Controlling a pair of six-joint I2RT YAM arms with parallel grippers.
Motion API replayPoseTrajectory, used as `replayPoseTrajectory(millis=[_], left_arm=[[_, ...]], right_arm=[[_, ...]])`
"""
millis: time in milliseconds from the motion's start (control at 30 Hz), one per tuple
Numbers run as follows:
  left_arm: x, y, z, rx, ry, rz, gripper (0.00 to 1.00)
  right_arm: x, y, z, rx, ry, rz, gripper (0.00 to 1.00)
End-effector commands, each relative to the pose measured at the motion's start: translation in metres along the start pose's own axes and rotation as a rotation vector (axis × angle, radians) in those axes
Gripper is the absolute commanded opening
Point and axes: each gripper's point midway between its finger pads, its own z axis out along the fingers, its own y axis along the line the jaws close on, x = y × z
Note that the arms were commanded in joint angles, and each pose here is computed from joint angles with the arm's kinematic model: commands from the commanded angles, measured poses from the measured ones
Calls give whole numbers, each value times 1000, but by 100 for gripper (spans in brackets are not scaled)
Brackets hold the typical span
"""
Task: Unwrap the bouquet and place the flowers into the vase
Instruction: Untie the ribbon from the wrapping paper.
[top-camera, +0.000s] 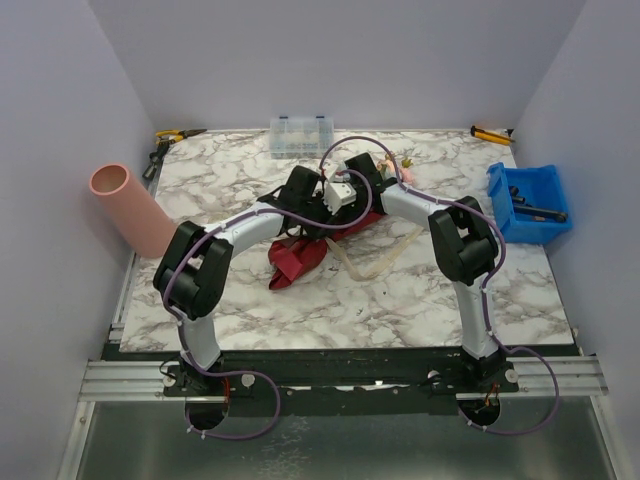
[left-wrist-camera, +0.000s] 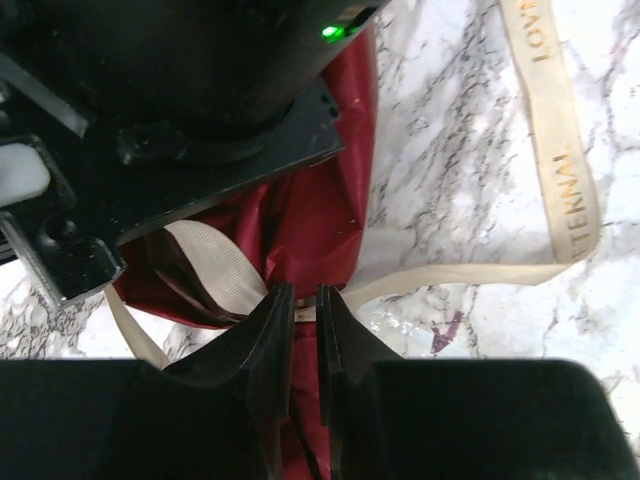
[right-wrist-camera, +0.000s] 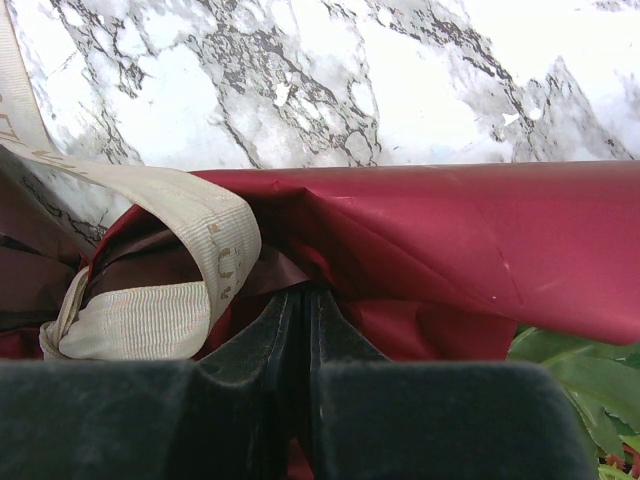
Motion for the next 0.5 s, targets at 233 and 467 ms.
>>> replayPoseTrajectory(millis=[233,467], left_arm=[[19,13,-2,-86,64,-8,23],[26,14,1,-98,85,-23,23]], right_arm=[[164,40,16,-86,488,112,10],[164,39,16,-86,488,113,10]])
